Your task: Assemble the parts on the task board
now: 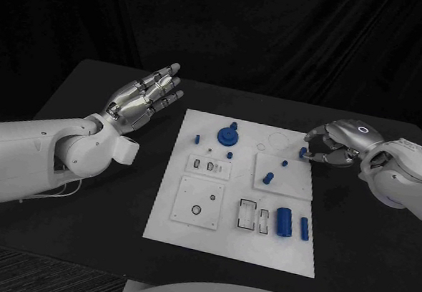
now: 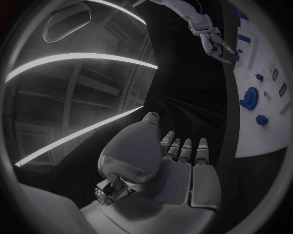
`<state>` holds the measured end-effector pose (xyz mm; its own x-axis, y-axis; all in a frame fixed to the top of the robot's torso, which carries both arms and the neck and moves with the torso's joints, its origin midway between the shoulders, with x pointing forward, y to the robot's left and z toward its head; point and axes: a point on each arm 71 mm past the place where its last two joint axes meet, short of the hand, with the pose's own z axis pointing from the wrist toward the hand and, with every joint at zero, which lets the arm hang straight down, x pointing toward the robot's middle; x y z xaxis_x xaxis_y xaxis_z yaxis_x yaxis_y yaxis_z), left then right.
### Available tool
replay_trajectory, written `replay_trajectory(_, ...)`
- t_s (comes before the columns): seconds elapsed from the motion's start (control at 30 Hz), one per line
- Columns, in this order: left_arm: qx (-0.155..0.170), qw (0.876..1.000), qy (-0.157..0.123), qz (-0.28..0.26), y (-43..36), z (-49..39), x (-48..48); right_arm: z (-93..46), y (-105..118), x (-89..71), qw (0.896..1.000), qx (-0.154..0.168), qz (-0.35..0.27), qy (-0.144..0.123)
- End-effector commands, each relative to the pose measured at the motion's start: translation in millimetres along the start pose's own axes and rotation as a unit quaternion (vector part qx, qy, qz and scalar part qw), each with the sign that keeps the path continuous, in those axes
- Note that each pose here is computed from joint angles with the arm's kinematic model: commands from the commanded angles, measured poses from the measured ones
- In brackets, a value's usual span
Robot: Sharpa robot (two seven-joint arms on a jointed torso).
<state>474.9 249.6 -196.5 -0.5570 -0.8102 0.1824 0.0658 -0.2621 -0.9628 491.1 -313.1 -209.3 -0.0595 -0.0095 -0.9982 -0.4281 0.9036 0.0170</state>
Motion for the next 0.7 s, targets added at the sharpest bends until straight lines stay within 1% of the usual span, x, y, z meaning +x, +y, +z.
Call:
replay_trajectory(0.03,0.015,1.0,0.006,-0.005,-1.8,0.2,1.6,0.4,-0.6,2.6,1.0,0.006,0.0,0.006)
replay_trajectory(0.7,0.013,1.0,0.006,-0.006,-1.8,-0.7,1.3,3.8,-1.4,7.2,1.0,0.014,-0.001,0.017)
